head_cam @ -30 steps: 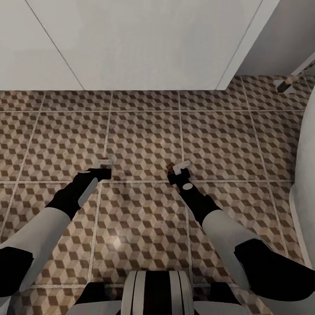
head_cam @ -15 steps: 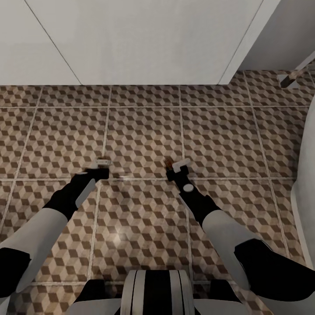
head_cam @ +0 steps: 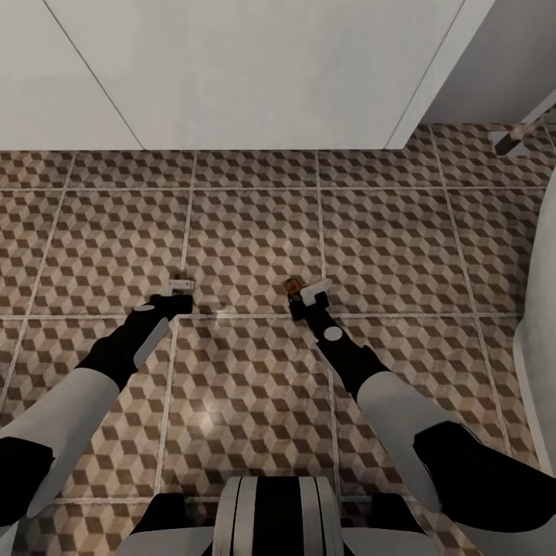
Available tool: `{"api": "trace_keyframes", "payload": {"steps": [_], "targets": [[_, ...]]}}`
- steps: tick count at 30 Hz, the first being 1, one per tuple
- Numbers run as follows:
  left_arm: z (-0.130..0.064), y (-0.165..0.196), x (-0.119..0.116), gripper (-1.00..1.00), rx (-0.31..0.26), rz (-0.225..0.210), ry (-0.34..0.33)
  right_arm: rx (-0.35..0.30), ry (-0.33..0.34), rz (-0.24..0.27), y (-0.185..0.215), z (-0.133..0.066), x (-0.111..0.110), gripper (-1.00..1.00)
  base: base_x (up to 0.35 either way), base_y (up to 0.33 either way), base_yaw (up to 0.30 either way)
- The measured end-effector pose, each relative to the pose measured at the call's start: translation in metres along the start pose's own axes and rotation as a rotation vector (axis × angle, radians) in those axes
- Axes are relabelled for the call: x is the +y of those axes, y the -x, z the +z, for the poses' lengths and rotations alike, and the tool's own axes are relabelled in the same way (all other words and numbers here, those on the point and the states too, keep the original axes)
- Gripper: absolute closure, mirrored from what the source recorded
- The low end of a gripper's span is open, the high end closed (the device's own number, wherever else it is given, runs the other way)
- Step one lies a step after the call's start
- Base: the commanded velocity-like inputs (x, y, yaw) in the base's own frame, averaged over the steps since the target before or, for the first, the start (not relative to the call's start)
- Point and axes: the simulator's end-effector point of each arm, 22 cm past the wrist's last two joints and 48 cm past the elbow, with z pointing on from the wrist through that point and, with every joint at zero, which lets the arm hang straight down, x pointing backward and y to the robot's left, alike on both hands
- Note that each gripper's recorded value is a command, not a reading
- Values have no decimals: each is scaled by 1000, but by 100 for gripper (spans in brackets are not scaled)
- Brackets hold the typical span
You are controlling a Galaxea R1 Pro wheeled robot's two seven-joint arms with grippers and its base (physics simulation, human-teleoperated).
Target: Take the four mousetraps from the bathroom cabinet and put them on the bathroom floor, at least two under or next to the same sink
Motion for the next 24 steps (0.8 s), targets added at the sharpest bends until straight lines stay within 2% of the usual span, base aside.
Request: {"api": "trace_keyframes", "payload": {"steps": [3, 8, 11, 21, 24], "targets": [[-2, 8, -3, 100, -17, 1, -7, -2, 4, -1, 0, 0, 1, 100, 0, 0, 0], [-3, 7, -17, 100, -21, 45, -27, -2, 5, -1, 0, 0, 1, 100, 0, 0, 0], [-3, 6, -19, 100, -19, 54, -30, -2, 1, -2, 0, 0, 0, 100, 0, 0, 0], [-3, 3, -19, 100, -14, 57, -27, 3, -28, 0, 1, 0, -7, 100, 0, 0, 0], [-1, -6, -13, 100, 11, 41, -21, 33, -45, -2, -4, 1, -12, 100, 0, 0, 0]]}}
